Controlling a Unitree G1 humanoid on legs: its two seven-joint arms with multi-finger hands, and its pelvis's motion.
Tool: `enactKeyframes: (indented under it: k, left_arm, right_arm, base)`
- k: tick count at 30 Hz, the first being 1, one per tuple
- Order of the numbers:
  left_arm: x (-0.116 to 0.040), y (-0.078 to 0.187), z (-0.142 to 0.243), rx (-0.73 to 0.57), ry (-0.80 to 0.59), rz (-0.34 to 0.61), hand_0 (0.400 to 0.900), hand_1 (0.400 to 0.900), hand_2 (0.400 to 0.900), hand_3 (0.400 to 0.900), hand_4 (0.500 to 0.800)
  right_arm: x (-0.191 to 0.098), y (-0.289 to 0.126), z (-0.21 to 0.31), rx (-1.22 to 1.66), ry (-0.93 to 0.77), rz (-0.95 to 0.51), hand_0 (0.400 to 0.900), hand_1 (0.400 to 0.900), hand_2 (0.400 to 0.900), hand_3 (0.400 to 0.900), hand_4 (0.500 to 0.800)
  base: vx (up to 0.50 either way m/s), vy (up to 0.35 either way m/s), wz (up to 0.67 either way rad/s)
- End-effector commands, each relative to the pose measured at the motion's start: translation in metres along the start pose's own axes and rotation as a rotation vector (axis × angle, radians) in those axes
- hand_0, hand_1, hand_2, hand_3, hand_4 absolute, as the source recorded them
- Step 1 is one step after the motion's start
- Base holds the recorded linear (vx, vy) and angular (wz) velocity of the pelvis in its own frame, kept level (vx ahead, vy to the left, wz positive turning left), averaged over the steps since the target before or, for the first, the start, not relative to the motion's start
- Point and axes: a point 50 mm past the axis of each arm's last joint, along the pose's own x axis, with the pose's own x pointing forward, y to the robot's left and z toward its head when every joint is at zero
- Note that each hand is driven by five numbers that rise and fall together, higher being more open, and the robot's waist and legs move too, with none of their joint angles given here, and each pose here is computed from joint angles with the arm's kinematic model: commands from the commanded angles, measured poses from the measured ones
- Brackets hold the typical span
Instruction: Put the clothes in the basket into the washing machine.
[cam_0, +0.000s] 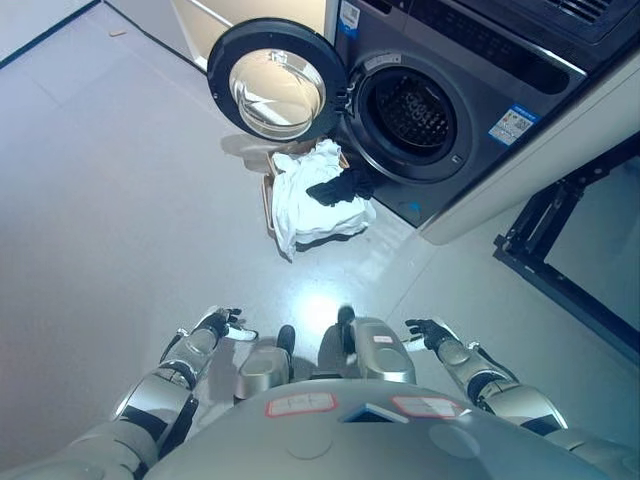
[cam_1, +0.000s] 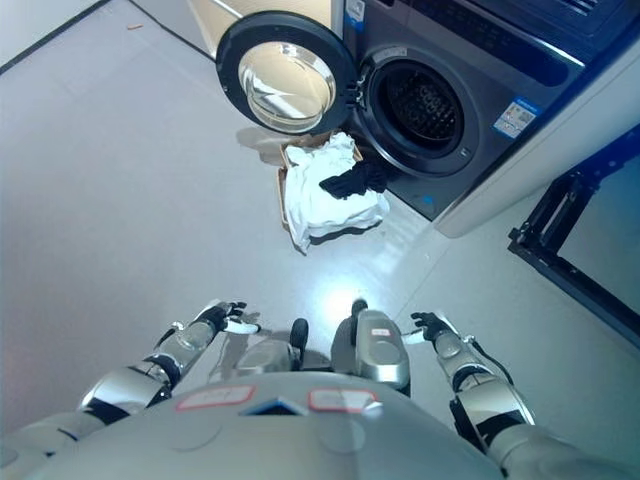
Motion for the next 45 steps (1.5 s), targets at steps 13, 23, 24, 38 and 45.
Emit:
enactKeyframes:
  k: [13,23,24,38,45]
  left_arm:
    - [0.003,0.011,0.033,0.033,-0.135,0.05,0.9,0.9,0.9,0.9,0.8]
    - [0.003,0.012,0.034,0.097,-0.138,0.064,0.9,0.9,0.9,0.9,0.8]
    - [0.003,0.013,0.037,0.117,-0.155,0.071,0.9,0.9,0.9,0.9,0.8]
    - [-0.01,0.094,0.131,0.175,-0.395,0.301,0.9,0.9,0.9,0.9,0.8]
    - [-0.017,0.1,0.164,0.111,-0.484,0.344,0.9,0.9,0.9,0.9,0.8]
  right_arm:
    - [0.001,-0.024,0.017,-0.072,-0.081,-0.095,0.9,0.9,0.9,0.9,0.8]
    - [0.001,-0.034,0.055,-0.119,-0.207,-0.14,0.9,0.9,0.9,0.9,0.8]
    - [0.001,-0.038,0.073,-0.231,-0.264,-0.148,0.9,0.9,0.9,0.9,0.8]
    - [-0.021,-0.036,0.191,-0.771,-0.571,-0.194,0.9,0.9,0.9,0.9,0.8]
    - [-0.033,-0.035,0.225,-0.833,-0.654,-0.267,0.9,0.9,0.9,0.9,0.8]
  base:
    - [0.276,-0.147,0.25]
    - [0.362,0.116,-0.31]
    - [0.397,0.234,-0.46]
    - [0.181,0.114,-0.06]
    - [-0.042,-0.106,0.33]
